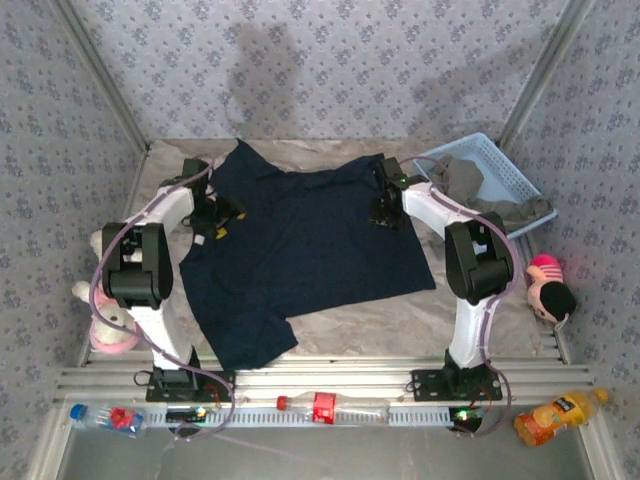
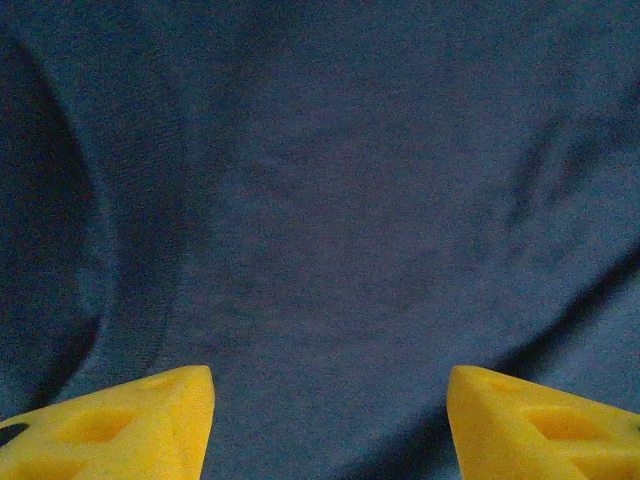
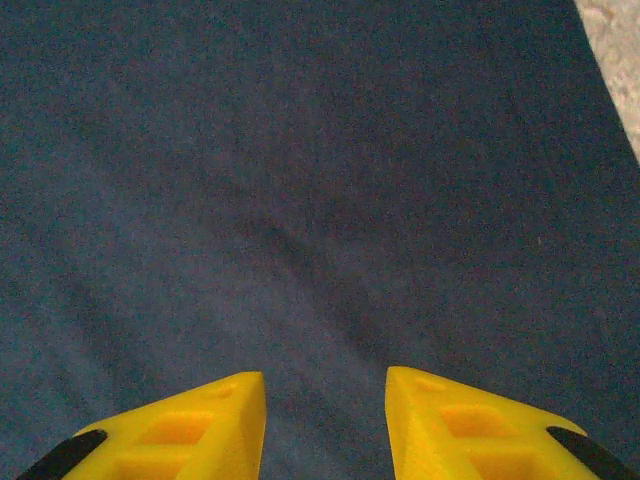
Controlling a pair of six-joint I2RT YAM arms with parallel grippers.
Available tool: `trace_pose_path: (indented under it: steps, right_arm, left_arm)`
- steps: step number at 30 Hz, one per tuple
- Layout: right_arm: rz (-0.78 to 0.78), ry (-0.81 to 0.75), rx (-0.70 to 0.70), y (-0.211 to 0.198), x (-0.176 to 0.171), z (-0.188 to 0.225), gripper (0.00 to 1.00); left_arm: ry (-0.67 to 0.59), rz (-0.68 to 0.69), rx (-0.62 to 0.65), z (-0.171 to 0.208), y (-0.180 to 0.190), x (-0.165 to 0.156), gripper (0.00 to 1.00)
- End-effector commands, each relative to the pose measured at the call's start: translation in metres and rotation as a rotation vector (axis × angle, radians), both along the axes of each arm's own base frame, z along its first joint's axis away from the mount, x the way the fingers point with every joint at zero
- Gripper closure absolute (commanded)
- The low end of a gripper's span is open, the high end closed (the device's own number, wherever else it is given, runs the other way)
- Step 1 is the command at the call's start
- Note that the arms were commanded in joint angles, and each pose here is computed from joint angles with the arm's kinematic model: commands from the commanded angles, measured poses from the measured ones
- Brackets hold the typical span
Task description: Fold and stack the mixed laundry pile
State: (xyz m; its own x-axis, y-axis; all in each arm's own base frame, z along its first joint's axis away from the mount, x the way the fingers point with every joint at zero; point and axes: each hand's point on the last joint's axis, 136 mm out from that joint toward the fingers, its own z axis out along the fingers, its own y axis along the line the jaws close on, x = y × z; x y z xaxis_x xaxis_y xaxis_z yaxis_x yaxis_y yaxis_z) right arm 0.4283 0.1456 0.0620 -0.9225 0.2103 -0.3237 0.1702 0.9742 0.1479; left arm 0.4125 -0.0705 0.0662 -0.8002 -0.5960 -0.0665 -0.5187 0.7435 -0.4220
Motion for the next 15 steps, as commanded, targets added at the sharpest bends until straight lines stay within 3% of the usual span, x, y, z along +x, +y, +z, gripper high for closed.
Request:
trace_pose_path:
  steps: [1,8,15]
  right_arm:
    - [-0.010,0.009,-0.047,-0.003,0.012,-0.010,0.62]
    - [-0.099,0.065,-0.089,-0.015,0.022,-0.035,0.61]
    - [-0.153,0.074,-0.087,-0.023,0.043,-0.050,0.60]
  left_arm:
    - [-0.064,0.036,-0.019,-0.001,-0.001,0.019,0.36]
    - [0.002,0.048,0.100,-0.041,0.018,0.024,0.35]
    - [0.035,0.046,0.201,-0.061,0.055,0.069,0.35]
